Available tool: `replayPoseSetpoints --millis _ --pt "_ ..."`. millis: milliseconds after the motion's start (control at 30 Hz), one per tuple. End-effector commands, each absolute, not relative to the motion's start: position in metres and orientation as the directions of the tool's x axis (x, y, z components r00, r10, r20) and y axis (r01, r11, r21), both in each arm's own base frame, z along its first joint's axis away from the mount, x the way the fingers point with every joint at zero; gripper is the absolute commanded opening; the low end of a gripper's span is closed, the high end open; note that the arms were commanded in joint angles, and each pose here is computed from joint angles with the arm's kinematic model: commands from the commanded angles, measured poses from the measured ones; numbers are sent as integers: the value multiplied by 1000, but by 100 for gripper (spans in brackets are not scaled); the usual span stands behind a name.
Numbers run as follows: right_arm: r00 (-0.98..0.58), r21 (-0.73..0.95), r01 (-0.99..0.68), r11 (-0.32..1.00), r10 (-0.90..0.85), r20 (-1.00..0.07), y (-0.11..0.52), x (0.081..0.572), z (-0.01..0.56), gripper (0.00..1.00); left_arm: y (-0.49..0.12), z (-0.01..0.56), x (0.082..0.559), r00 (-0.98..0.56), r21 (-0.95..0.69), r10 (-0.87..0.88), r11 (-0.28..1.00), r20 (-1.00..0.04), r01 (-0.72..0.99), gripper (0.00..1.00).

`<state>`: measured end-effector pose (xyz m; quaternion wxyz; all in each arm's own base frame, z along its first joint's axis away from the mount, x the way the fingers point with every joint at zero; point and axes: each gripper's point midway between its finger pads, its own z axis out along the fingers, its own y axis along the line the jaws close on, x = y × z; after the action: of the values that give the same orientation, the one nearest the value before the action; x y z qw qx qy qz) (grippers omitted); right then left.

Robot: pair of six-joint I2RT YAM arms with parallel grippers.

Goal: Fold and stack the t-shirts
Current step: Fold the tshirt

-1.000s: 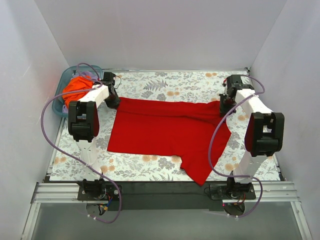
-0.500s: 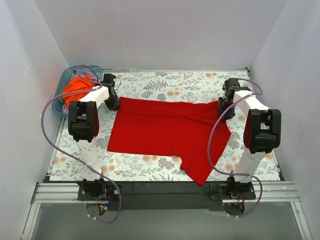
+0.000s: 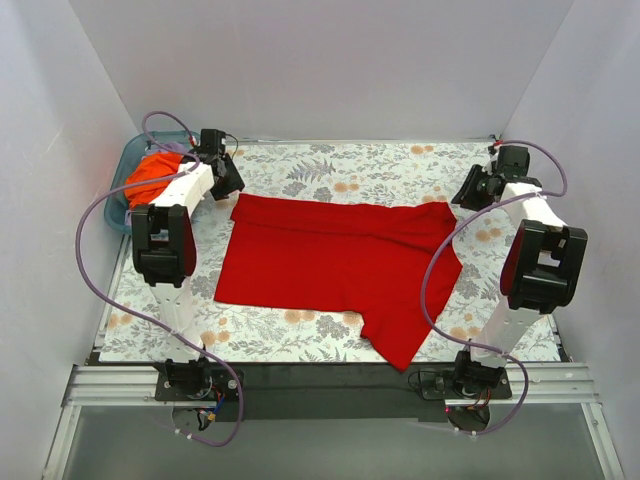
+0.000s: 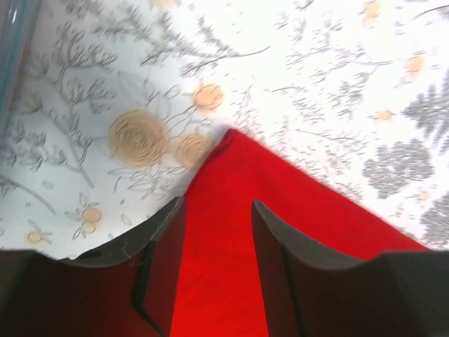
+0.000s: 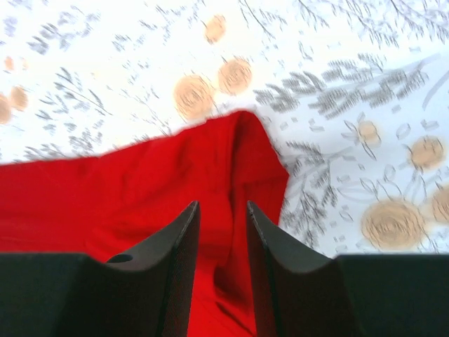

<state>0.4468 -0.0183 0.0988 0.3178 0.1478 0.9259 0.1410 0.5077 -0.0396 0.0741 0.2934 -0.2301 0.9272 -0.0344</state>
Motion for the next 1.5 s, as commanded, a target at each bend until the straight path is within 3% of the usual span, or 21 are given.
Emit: replayPoseSetpoints --millis 0,333,833,933,1000,1100,1200,1467 --pt "-703 475 97 874 398 -589 -3 471 109 39 -50 109 524 -687 -278 -436 900 -581 -336 40" --pt "-684 585 120 802 494 -537 -5 484 71 41 -78 69 532 -746 -355 -420 898 -517 -260 26" --pt "-716 662 109 741 521 -465 6 488 44 42 -71 -1 506 -791 -281 -444 893 -421 -351 21" --pt "-721 675 115 728 529 -448 6 487 40 33 -68 -4 503 -786 -269 -455 889 -419 -371 20" --pt "-710 675 114 729 535 -457 1 489 44 19 -68 -9 499 -790 -265 -461 886 -403 -381 20" --pt "-682 667 122 735 551 -482 -13 494 54 6 -58 -17 494 -784 -217 -471 882 -404 -419 18" --pt "-658 661 125 740 560 -503 -26 502 62 1 -55 -23 489 -784 -197 -484 875 -389 -442 15" --pt "-664 677 128 725 570 -485 -36 520 45 1 -56 -32 483 -786 -200 -504 864 -359 -463 14"
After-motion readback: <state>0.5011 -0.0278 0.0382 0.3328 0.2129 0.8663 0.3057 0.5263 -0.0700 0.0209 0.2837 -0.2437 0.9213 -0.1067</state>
